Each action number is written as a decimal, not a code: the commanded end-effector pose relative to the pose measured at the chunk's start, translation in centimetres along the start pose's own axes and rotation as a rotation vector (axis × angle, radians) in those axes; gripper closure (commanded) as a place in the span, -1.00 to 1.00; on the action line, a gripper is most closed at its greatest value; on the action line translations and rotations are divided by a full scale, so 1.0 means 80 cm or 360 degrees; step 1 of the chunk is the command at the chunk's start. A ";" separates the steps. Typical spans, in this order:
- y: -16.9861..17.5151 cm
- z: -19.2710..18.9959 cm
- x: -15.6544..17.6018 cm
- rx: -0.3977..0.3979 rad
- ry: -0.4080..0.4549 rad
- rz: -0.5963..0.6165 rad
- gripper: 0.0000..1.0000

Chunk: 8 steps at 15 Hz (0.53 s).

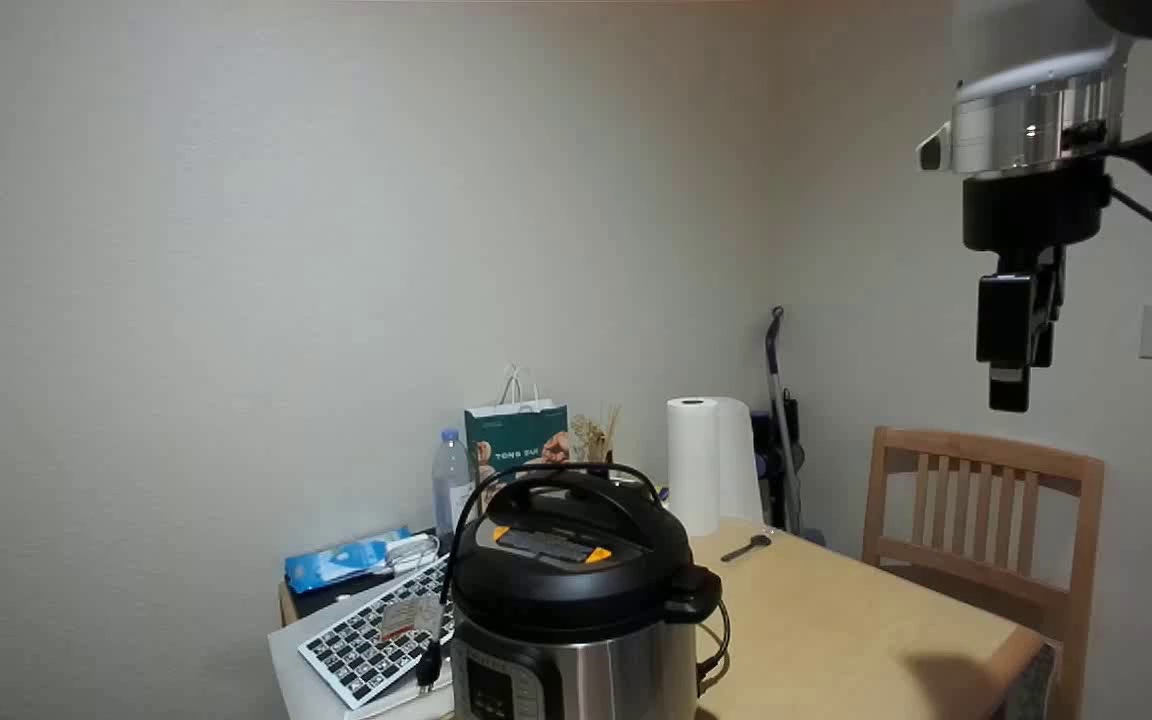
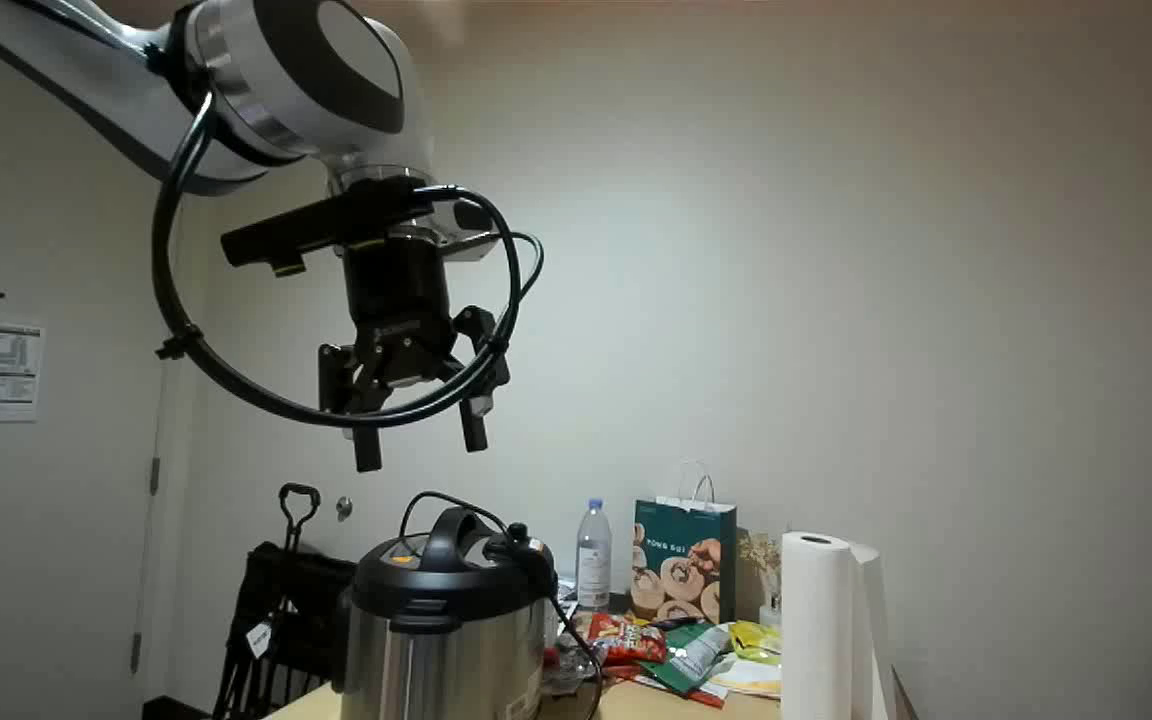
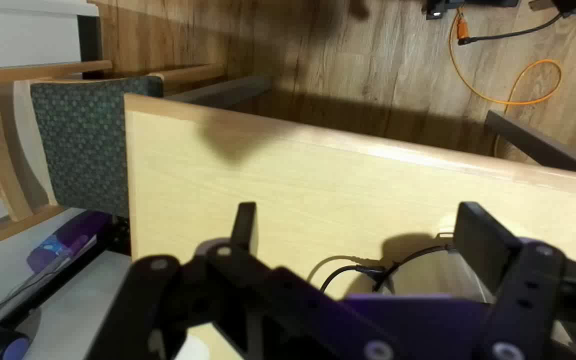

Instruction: Put the cable of the cooker on the table

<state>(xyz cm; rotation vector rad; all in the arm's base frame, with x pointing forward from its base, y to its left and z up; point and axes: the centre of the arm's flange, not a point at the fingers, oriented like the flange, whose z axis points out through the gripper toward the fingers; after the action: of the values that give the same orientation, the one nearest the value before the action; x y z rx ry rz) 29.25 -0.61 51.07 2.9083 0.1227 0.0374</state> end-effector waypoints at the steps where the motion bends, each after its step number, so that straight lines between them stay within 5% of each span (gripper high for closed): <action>1: 0.000 0.000 0.000 0.0000 0.0000 0.0000 -1.00; 8: -0.006 -0.004 0.011 0.0024 0.0012 -0.0012 -1.00</action>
<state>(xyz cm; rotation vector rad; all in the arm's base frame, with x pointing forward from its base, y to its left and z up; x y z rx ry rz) 29.25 -0.60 51.07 2.9087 0.1238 0.0376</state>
